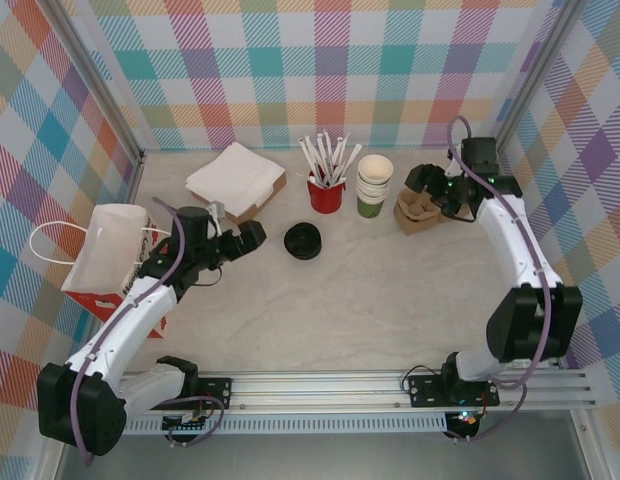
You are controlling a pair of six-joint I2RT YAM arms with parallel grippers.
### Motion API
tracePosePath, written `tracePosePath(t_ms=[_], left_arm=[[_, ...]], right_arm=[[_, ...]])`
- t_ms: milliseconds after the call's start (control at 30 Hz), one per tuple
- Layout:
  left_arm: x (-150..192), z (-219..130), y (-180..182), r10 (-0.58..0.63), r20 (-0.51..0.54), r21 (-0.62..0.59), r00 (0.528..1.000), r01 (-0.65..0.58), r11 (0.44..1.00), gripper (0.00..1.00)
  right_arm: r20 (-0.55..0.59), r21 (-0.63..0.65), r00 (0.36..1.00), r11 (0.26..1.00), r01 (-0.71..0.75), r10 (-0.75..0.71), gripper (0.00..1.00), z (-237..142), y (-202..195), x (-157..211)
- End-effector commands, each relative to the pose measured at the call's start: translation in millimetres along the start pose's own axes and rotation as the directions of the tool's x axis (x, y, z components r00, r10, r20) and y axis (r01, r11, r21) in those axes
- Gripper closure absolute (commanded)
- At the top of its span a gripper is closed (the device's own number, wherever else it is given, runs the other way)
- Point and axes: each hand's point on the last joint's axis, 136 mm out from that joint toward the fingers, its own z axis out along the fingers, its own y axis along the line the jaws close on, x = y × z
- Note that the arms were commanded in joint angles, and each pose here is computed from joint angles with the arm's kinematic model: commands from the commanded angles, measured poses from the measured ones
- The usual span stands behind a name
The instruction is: Pack the takeout coffee
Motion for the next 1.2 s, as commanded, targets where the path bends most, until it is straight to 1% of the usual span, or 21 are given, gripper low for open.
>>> tracePosePath(t_ms=[0, 67, 233, 333, 433, 600, 633, 900, 1000, 1167], left_arm=[[16, 6, -13, -0.031, -0.042, 0.07, 0.999, 0.034, 0.997, 0.0], [18, 11, -13, -0.027, -0.05, 0.062, 0.998, 0.03, 0.998, 0.0], [18, 14, -8, -0.013, -0.046, 0.031, 0.999, 0.014, 0.999, 0.0], [18, 15, -5, -0.012, -0.042, 0.013, 0.999, 0.013, 1.0, 0.0], [18, 14, -2, -0.011, -0.04, -0.001, 0.999, 0.011, 1.0, 0.0], [14, 11, -3, -0.006, -0.02, -0.006, 1.0, 0.006, 1.0, 0.0], [19, 11, 2, -0.012, -0.041, -0.029, 0.999, 0.011, 1.0, 0.0], [19, 11, 4, -0.012, -0.04, -0.042, 0.999, 0.01, 0.999, 0.0], [19, 10, 5, -0.012, -0.038, -0.049, 0.999, 0.01, 0.999, 0.0], [18, 9, 5, -0.012, -0.033, -0.05, 0.999, 0.01, 0.999, 0.0]], right_arm=[[-0.098, -0.013, 0.995, 1.0, -0.026, 0.025, 0.28, 9, 16, 6], [-0.125, -0.008, 0.992, 1.0, -0.016, 0.015, 0.33, 19, 23, 2], [-0.165, -0.006, 0.986, 0.999, 0.034, -0.034, 0.39, 43, 44, -4], [-0.194, 0.017, 0.98, 0.998, 0.059, -0.055, 0.47, 57, 50, -4], [-0.197, 0.036, 0.978, 0.997, 0.073, -0.065, 0.54, 65, 53, -6], [-0.192, 0.082, 0.978, 0.991, 0.105, -0.087, 0.62, 69, 53, -9], [-0.189, 0.084, 0.978, 0.991, 0.108, -0.09, 0.64, 69, 53, -10], [-0.197, 0.096, 0.975, 0.987, 0.125, -0.104, 0.78, 71, 53, -13], [-0.196, 0.094, 0.975, 0.988, 0.125, -0.104, 0.8, 72, 54, -14], [-0.212, 0.101, 0.973, 0.988, 0.117, -0.094, 0.76, 77, 51, -12]])
